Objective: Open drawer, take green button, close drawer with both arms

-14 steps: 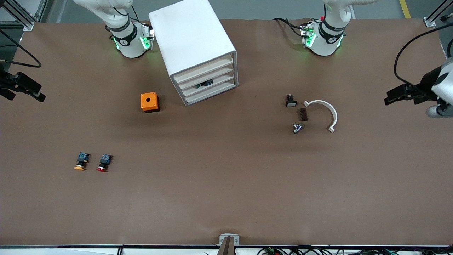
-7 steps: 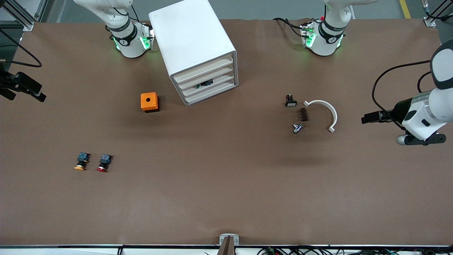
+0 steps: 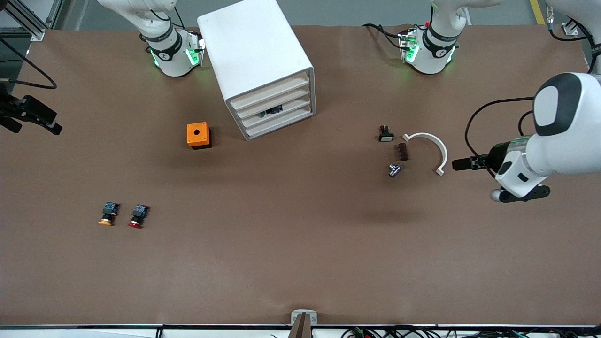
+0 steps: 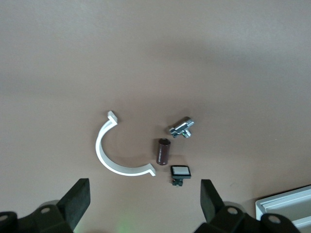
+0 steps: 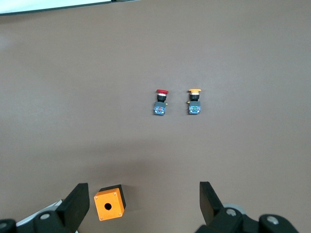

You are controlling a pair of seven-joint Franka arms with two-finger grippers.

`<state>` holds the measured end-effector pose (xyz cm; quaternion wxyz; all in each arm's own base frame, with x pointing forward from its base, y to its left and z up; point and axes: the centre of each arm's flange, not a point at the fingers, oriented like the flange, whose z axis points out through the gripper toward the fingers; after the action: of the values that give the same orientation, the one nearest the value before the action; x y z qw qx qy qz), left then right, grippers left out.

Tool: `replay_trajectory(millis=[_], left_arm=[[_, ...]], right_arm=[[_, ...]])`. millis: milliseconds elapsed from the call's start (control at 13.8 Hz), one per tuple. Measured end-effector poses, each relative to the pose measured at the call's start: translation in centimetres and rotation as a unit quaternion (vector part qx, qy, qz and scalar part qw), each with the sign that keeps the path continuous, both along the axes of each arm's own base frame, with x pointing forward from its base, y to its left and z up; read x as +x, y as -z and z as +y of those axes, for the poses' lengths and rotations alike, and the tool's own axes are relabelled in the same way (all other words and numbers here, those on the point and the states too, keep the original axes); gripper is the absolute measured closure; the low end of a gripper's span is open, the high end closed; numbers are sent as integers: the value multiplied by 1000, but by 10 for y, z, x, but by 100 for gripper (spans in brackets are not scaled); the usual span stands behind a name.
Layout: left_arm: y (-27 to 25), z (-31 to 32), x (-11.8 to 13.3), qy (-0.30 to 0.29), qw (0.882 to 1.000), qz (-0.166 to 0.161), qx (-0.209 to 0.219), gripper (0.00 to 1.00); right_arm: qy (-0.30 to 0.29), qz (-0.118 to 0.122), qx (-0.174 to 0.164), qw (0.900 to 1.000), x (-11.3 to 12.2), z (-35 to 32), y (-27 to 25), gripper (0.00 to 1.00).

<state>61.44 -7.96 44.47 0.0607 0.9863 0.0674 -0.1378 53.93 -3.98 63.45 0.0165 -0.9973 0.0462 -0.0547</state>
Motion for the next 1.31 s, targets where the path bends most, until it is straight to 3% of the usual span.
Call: replay_trajectory(millis=[581, 872, 1308], left_arm=[[15, -30, 3, -8, 1000, 14, 8, 0], [16, -41, 6, -22, 1000, 15, 12, 0], [54, -92, 4, -79, 994, 52, 48, 0]], right_arm=[[-17, 1, 0, 1000, 3, 19, 4, 0], [-19, 6, 3, 1000, 18, 44, 23, 0], [20, 10, 12, 1000, 45, 82, 63, 0]])
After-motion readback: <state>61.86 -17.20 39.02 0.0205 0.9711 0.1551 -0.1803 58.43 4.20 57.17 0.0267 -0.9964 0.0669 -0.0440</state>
